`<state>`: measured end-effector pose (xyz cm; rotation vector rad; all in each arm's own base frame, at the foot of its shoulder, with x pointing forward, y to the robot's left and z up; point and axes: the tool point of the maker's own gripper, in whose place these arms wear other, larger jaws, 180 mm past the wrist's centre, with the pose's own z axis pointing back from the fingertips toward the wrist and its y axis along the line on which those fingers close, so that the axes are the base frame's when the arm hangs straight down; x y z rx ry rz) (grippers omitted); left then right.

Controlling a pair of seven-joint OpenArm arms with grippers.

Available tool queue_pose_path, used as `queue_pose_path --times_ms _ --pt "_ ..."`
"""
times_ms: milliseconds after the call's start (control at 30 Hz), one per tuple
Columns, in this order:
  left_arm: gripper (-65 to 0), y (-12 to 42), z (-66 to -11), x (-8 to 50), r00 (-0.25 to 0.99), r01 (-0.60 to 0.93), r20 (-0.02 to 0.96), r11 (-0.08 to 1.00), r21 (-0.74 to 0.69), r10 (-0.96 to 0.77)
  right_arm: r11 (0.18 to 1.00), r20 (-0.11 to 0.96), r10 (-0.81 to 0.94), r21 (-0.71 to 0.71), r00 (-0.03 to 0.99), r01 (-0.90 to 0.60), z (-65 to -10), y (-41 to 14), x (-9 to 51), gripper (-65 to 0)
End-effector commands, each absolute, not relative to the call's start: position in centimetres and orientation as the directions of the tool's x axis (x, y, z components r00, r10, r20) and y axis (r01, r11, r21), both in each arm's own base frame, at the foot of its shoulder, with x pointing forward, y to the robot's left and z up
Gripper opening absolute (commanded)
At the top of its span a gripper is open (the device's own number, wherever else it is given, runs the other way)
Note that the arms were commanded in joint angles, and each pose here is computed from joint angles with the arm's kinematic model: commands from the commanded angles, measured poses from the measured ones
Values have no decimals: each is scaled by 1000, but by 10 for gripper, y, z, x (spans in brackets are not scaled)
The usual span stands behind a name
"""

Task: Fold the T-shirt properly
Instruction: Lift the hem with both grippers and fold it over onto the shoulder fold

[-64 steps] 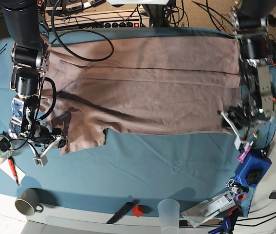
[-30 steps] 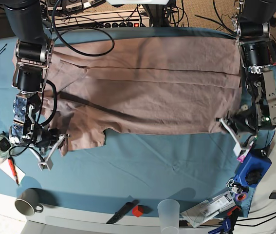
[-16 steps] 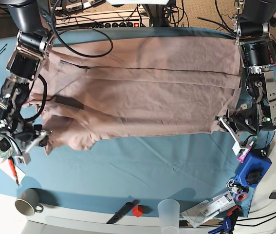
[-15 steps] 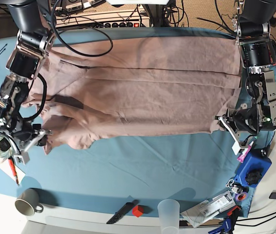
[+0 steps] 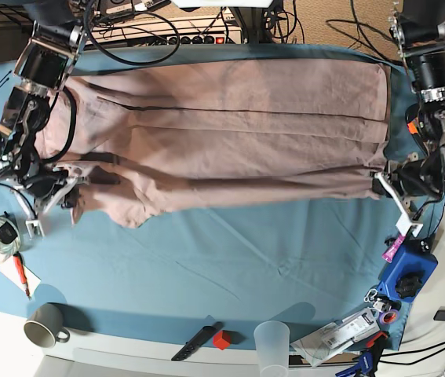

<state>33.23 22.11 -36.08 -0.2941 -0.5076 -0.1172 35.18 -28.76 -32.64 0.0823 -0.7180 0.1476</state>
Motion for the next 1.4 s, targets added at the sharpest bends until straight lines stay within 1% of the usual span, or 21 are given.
queue_pose_path --times_ms 0,167,300,500,633,733,867,1000,1167,1367 --pt "-650 228 -341 344 834 208 550 951 -228 -50 984 714 114 12 690 -176 -304 -289 363 -650" --pt "-650 230 -338 340 831 237 553 940 -244 -65 982 697 131 7 705 -189 -310 -285 346 -650" --pt "-650 228 -343 329 838 254 540 934 -250 -83 987 703 117 -5 702 -160 -307 -295 328 -650" --pt "-650 226 -356 308 855 258 509 934 -246 -102 989 716 26 84 698 -123 -307 -307 302 -650" --pt "-650 223 -356 297 852 271 509 934 -232 -121 991 697 12 90 717 -104 -310 -317 286 -650" --pt "-650 227 -352 291 844 268 522 939 -215 -121 995 692 -4 77 722 -68 -310 -329 273 -650" --pt "-650 242 -345 284 832 227 549 953 -199 -84 999 689 -2 38 724 -33 -306 -341 254 -650" --pt "-650 242 -343 279 827 220 559 947 -233 -55 999 672 31 -1 740 -41 -305 -341 238 -650" --pt "-650 236 -348 266 840 255 536 933 -253 -84 998 636 56 -23 770 -54 -312 -339 219 -650" --pt "-650 229 -348 243 841 287 524 932 -220 -134 998 580 59 -24 812 -56 -322 -339 203 -650"
